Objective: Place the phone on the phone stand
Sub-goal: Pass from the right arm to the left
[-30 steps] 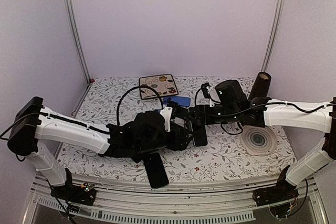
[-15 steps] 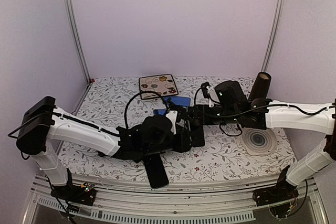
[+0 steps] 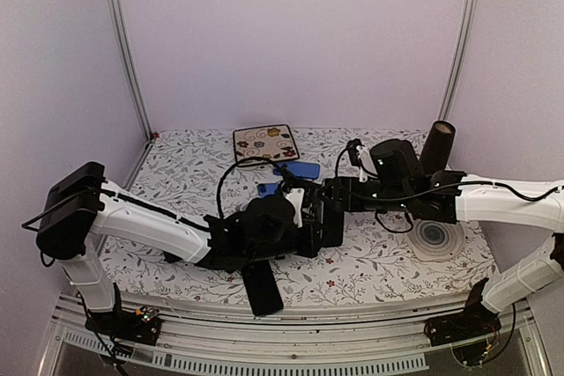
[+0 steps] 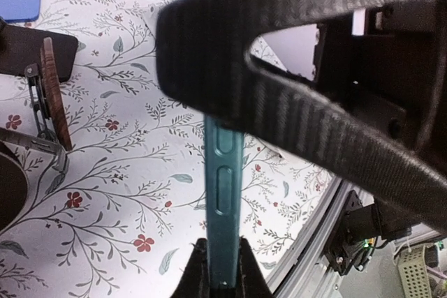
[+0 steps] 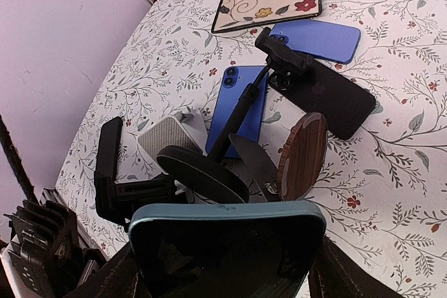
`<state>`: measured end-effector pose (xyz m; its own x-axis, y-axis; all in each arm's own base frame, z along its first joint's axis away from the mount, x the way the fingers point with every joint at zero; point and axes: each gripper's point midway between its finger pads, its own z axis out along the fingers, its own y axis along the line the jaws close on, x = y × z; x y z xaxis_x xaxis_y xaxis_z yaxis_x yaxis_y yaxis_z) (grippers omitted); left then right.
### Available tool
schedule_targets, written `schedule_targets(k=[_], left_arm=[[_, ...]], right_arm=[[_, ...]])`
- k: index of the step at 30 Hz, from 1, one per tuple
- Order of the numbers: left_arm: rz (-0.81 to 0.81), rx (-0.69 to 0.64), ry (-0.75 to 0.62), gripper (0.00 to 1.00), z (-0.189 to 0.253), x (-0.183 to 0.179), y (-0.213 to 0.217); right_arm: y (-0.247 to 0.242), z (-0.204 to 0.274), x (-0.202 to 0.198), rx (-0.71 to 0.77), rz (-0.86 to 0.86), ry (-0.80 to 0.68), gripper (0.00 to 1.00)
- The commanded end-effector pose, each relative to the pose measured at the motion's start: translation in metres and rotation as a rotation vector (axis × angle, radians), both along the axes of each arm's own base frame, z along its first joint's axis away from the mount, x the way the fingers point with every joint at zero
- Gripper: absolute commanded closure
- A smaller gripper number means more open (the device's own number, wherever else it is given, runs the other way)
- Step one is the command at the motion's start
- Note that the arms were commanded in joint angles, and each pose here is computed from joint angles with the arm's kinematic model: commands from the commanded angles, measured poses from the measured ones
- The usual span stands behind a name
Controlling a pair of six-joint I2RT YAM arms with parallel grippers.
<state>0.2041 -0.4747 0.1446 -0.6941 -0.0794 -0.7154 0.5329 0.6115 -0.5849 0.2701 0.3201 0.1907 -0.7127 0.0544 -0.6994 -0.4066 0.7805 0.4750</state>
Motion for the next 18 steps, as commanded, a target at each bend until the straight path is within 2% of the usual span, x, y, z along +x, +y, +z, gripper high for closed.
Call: schedule_targets(k=[1, 7, 15, 18], left_arm=[[-0.048, -0.036, -0.042, 1.0, 0.013, -0.007, -0.013], [-0.082, -0.017, -0.098, 1.0, 0.015, -0.014, -0.015], [-0.137, -0.018, -0.162, 1.0, 0.022, -0.028, -0.017], [-0.161, -0.014, -0.192, 1.0, 0.025, -0.033, -0.017]], right_arm=[[0.001, 0.02, -0.004, 0.072, -0.001, -0.039, 0.57], [-0.007, 0.02, -0.011, 0.078, 0.003, -0.039, 0.38], [-0.024, 0.013, -0.025, 0.078, -0.006, -0.027, 0.05], [-0.03, 0.015, -0.029, 0.089, -0.007, -0.031, 0.01]])
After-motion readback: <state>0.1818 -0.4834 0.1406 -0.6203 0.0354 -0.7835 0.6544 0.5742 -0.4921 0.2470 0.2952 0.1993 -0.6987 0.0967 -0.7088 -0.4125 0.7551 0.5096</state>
